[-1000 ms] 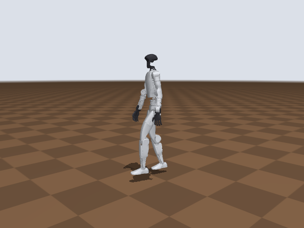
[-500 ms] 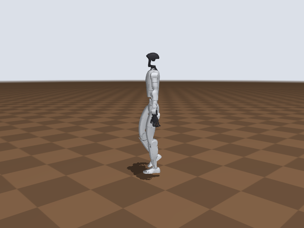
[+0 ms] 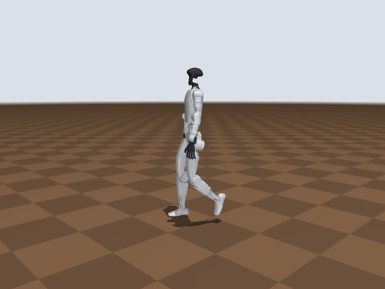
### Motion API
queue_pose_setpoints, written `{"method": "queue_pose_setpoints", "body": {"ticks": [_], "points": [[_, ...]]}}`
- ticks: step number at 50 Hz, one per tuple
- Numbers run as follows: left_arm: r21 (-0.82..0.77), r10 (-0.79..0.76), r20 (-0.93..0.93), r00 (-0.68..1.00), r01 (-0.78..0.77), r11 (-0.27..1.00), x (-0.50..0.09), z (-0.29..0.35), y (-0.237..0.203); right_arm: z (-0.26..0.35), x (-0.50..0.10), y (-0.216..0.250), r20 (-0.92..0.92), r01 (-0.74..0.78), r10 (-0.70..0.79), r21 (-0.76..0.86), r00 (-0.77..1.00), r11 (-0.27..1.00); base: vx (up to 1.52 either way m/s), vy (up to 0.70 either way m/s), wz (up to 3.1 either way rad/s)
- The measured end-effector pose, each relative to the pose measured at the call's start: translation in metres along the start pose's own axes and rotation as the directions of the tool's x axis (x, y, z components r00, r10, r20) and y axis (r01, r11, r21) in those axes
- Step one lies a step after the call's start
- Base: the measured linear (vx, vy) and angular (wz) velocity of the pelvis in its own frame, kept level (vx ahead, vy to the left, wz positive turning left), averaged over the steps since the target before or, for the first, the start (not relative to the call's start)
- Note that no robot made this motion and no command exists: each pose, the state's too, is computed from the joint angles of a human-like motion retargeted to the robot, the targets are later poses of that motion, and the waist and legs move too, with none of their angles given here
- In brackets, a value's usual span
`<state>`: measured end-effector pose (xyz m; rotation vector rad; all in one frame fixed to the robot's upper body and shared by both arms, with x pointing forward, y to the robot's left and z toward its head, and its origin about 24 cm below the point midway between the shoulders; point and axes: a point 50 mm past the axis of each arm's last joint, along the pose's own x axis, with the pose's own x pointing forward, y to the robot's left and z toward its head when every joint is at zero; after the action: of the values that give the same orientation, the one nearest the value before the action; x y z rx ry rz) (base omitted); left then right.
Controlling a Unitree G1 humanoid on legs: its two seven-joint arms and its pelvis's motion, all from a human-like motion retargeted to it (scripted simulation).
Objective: Stand up
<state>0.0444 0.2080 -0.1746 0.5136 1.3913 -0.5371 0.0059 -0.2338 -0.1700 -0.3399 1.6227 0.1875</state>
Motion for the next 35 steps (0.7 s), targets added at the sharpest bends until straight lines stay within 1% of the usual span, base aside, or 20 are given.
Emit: {"method": "queue_pose_setpoints", "body": {"ticks": [3, 6, 10, 15, 20, 25, 28, 31, 35], "points": [[-0.072, -0.015, -0.08, 0.997, 0.009, 0.997, -0.004, -0.033, -0.013, 0.042, -0.003, -0.008, 0.104, 0.049, -0.038, -0.105, 0.994, 0.993, 0.78, 0.06, -0.65], [-0.16, -0.016, -0.122, 0.992, -0.004, 0.987, -0.008, -0.056, -0.023, 0.077, -0.009, -0.013, 0.225, 0.104, -0.068, -0.152, 0.972, 0.983, 0.8, 0.1, -0.69], [-0.285, -0.037, -0.194, 0.98, -0.021, 0.958, -0.017, -0.088, -0.037, 0.123, -0.021, -0.02, 0.4, 0.173, -0.095, -0.163, 0.911, 0.971, 0.63, 0.12, -0.55], [-0.416, -0.086, -0.314, 0.946, -0.055, 0.908, -0.033, -0.13, -0.057, 0.147, -0.03, -0.02, 0.494, 0.206, -0.103, -0.159, 0.863, 0.966, 0.92, 0.18, -0.2], [-0.509, -0.153, -0.401, 0.903, -0.081, 0.857, -0.049, -0.159, -0.076, 0.125, -0.02, -0.01, 0.415, 0.159, -0.063, -0.2, 0.908, 0.967, 0.88, 0.2, -0.66], [-0.562, -0.191, -0.426, 0.884, -0.093, 0.822, -0.053, -0.164, -0.087, 0.057, -0.003, 0.006, 0.205, 0.064, -0.018, -0.216, 0.979, 0.974, 1.0, 0.24, -0.39], [-0.536, -0.156, -0.38, 0.912, -0.079, 0.841, -0.04, -0.142, -0.071, 0.022, 0.0, 0.003, 0.093, 0.026, -0.01, -0.179, 0.996, 0.983, 0.69, 0.21, 0.01], [-0.466, -0.087, -0.314, 0.946, -0.073, 0.881, -0.025, -0.11, -0.045, -0.006, 0.0, 0.0, 0.011, 0.01, -0.008, -0.146, 1.0, 0.989, 0.83, 0.26, -0.35], [-0.347, 0.01, -0.189, 0.982, -0.076, 0.935, -0.012, -0.059, -0.003, -0.029, 0.0, -0.002, -0.028, 0.021, -0.022, -0.05, 0.999, 0.999, 0.68, 0.2, 0.57]]}}
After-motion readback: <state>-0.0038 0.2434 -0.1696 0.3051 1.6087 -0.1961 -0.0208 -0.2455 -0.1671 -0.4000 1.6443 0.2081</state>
